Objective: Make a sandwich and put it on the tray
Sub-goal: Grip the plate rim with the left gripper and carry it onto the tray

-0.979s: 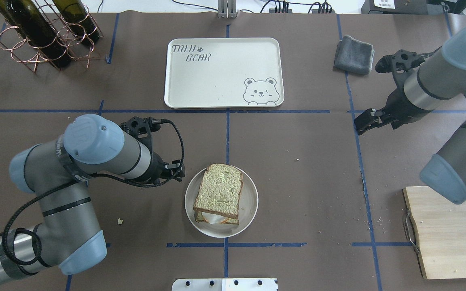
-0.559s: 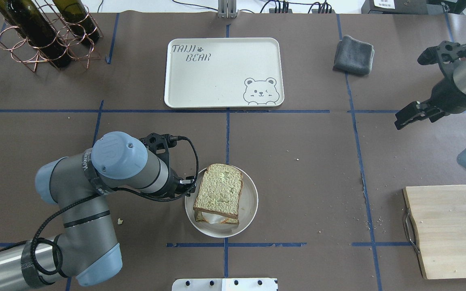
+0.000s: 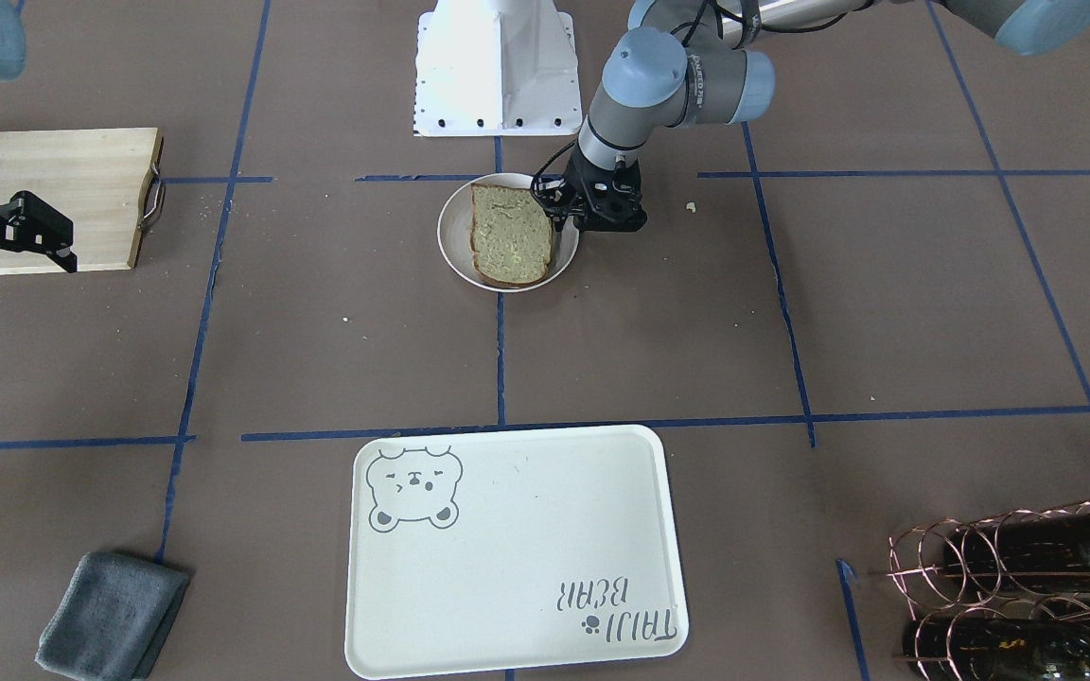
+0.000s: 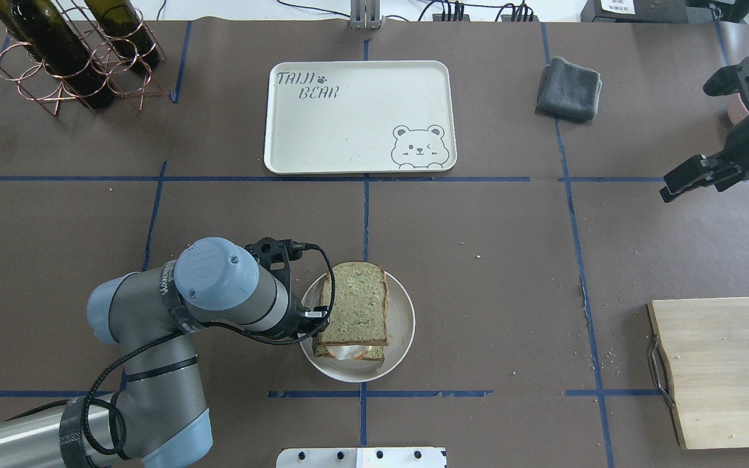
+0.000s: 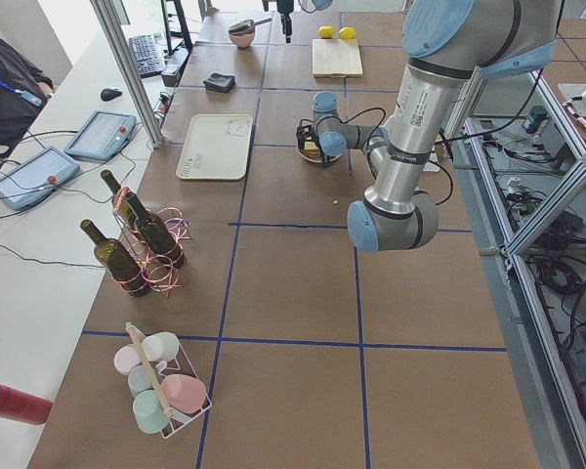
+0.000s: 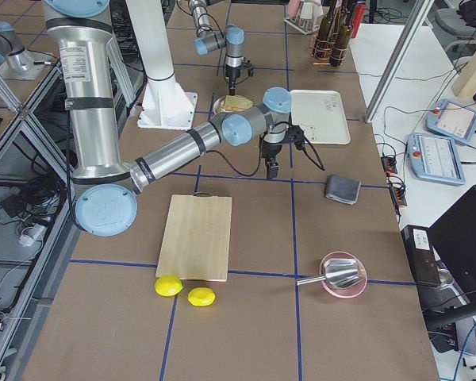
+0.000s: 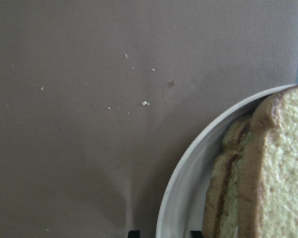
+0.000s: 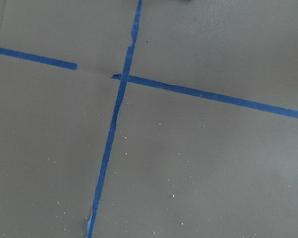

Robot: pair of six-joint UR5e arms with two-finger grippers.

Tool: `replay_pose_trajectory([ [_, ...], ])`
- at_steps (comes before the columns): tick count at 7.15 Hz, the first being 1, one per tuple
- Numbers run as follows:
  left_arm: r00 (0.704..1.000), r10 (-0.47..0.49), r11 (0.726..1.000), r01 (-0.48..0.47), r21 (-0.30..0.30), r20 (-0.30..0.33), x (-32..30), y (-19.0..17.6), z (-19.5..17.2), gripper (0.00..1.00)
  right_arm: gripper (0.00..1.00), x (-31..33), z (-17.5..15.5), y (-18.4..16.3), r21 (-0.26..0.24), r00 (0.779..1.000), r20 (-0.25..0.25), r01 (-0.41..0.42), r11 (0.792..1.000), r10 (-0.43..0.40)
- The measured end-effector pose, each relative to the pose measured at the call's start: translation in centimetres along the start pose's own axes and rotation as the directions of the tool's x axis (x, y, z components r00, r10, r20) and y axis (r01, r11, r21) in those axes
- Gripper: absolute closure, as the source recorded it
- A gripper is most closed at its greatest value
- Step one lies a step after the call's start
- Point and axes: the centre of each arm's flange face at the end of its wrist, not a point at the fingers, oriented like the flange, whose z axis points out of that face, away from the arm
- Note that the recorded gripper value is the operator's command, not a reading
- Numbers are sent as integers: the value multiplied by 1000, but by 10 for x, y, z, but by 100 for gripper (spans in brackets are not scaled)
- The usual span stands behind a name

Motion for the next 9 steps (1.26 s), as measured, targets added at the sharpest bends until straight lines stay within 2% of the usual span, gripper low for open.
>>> replay_pose_trajectory([
  [1,1000,1,1000,-1,1,-4,-1,0,1,98,0,1,-1,0,1,1000,0,-2,1000,2],
  [4,1000,1,1000,-1,4,-17,0,0,-4,100,0,6,-1,2,2,1000,-1,-7,1000,7],
  [5,999,-14,1000,15,9,-48,3,0,-11,100,0,9,-2,3,3,1000,-3,-7,1000,7],
  [6,992,-52,998,54,13,-118,8,1,-20,100,0,13,-4,3,5,1000,-6,2,1000,-2],
  [8,950,-158,987,163,-6,-271,18,0,-41,100,0,26,-5,7,2,1000,-15,21,1000,-21],
  [9,927,-218,974,224,-14,-305,19,-9,-51,100,0,37,-5,11,-1,999,-22,30,1000,-30],
])
